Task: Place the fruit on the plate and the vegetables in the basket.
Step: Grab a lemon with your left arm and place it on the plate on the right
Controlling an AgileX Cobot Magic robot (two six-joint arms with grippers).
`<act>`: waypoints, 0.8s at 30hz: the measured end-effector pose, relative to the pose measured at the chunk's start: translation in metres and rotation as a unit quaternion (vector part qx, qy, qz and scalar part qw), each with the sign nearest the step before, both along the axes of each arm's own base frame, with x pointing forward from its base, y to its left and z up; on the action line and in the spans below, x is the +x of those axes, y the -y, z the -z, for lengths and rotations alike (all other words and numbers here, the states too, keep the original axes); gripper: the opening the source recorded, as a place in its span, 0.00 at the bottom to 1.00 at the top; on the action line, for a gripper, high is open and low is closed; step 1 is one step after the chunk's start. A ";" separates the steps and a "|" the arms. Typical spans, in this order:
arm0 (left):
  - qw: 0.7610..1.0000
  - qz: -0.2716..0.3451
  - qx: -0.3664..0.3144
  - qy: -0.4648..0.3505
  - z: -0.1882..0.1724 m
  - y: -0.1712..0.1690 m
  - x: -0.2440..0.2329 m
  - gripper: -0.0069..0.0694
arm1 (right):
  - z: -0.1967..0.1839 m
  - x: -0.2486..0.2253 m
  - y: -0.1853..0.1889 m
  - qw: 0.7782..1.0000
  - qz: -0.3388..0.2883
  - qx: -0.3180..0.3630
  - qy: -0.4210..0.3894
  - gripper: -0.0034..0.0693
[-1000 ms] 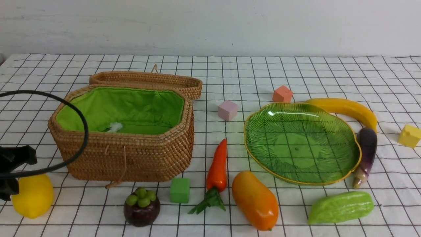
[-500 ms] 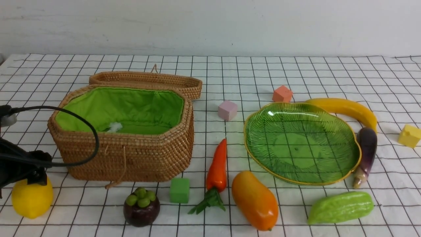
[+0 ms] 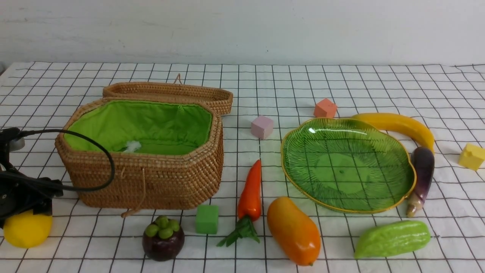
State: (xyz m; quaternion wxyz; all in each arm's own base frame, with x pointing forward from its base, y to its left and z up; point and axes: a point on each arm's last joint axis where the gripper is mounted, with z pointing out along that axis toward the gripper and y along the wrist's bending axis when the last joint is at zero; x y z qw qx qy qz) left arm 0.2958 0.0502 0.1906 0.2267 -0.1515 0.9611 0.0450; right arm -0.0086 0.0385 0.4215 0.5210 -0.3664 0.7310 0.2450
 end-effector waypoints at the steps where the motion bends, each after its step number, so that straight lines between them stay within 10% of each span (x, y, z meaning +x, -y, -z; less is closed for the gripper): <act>1: 1.000 0.000 0.000 0.000 0.000 0.000 0.000 0.84 | 0.000 0.000 0.000 1.000 0.000 0.000 0.000 0.17; 24: 1.000 -0.009 0.000 -0.003 -0.012 0.000 -0.006 0.90 | 0.000 0.000 0.000 1.000 -0.001 0.000 0.001 0.20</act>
